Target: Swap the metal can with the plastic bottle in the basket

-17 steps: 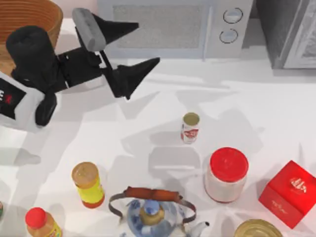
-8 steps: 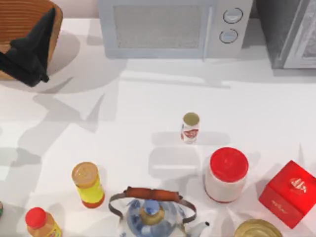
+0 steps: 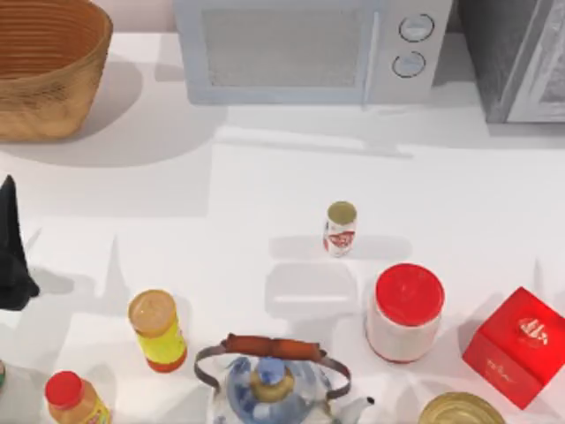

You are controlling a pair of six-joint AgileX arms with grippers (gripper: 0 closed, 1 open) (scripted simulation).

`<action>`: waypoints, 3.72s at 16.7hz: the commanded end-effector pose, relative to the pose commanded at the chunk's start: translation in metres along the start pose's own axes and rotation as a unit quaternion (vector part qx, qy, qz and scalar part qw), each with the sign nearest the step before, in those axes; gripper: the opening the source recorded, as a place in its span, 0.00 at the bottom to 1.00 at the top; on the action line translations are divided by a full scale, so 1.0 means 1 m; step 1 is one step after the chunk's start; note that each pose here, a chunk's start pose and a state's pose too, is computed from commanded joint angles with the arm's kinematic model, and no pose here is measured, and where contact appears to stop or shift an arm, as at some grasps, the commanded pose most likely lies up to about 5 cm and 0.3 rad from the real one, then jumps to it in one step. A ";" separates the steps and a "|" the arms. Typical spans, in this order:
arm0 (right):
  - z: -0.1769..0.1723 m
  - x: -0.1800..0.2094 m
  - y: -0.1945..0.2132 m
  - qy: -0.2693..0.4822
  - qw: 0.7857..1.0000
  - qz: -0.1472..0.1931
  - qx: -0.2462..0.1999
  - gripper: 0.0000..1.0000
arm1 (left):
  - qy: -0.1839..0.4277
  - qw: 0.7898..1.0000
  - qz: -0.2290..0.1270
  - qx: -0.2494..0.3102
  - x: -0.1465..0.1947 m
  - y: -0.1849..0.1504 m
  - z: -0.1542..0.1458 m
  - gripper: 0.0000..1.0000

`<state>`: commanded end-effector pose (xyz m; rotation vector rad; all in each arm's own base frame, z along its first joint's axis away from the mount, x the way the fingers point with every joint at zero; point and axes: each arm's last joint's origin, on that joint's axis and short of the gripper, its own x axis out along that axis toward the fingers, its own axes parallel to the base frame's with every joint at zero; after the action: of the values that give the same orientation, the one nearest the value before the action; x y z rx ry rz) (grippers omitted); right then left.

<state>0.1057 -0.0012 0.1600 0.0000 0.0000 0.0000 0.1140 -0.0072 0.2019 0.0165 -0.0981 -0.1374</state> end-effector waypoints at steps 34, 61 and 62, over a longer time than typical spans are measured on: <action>0.000 0.000 0.000 0.000 1.000 0.000 0.000 1.00 | 0.243 0.968 0.054 -0.014 0.035 0.071 -0.092 1.00; 0.000 0.000 0.000 0.000 1.000 0.000 0.000 1.00 | 0.246 0.967 0.056 -0.020 0.091 0.095 -0.131 1.00; 0.000 0.000 0.000 0.000 1.000 0.000 0.000 1.00 | 0.246 0.967 0.056 -0.020 0.091 0.095 -0.131 1.00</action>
<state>0.1057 -0.0012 0.1600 0.0000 0.0000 0.0000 0.2294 0.0757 0.0823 0.0039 0.4007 -0.0190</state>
